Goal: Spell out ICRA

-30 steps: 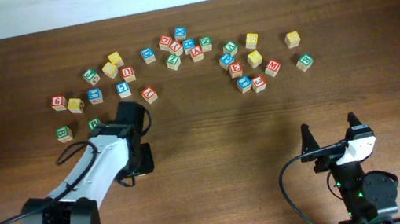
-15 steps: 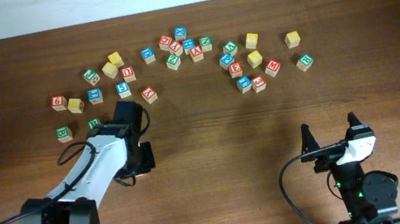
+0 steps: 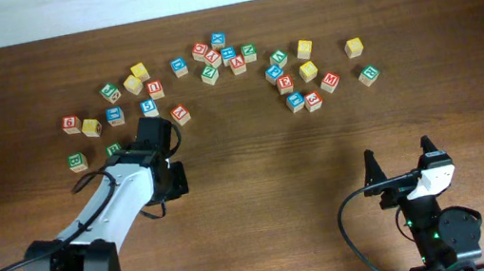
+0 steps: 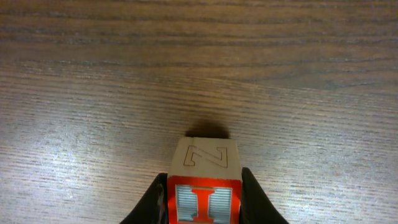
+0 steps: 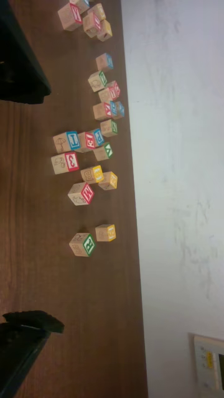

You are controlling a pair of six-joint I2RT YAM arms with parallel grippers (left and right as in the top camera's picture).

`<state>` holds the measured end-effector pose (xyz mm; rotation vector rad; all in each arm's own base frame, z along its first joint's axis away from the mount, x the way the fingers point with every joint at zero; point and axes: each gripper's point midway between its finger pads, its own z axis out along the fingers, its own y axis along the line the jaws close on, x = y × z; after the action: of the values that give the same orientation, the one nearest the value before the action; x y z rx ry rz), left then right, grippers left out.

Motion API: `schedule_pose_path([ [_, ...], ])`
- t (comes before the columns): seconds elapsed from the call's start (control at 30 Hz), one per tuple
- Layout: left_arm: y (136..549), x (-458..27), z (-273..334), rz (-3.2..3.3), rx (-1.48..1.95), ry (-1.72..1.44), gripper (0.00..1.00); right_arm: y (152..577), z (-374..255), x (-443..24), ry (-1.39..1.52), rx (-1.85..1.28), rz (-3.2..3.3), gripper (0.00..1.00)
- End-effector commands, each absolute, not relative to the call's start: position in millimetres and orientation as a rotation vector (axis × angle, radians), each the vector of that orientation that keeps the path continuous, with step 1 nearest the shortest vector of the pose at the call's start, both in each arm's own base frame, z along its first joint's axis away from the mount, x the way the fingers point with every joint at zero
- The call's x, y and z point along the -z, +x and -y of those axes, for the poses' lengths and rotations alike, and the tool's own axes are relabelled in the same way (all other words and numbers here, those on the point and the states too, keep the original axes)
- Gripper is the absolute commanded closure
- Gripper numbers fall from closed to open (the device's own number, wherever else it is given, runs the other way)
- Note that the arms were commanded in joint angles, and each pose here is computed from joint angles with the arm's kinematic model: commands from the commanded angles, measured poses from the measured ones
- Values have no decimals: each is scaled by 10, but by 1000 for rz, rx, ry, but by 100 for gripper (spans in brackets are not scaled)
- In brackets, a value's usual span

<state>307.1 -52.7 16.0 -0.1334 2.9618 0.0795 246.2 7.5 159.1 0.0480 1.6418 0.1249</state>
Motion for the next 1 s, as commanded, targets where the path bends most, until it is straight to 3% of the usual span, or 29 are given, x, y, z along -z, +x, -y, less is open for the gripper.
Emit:
schedule_pose_path([
  [0.0,3068,-164,511,-2956,-88,-73,83,2461,-56,-1563,58,-121,-1647,2],
  [0.27,3113,-174,502,-2937,-101,-43,81,2461,-56,-1563,57,-121,-1647,2],
  [0.33,3113,-174,502,-2937,-101,-43,70,2461,-56,-1563,57,-121,-1647,2],
  [0.47,3125,-176,505,-2932,-98,-43,62,2461,-56,-1563,58,-121,-1647,2],
  [0.63,3157,-182,512,-2919,-93,-44,63,2461,-56,-1563,58,-121,-1647,2],
  [0.97,3141,-179,509,-2926,-96,-44,75,2461,-56,-1563,57,-121,-1647,2],
])
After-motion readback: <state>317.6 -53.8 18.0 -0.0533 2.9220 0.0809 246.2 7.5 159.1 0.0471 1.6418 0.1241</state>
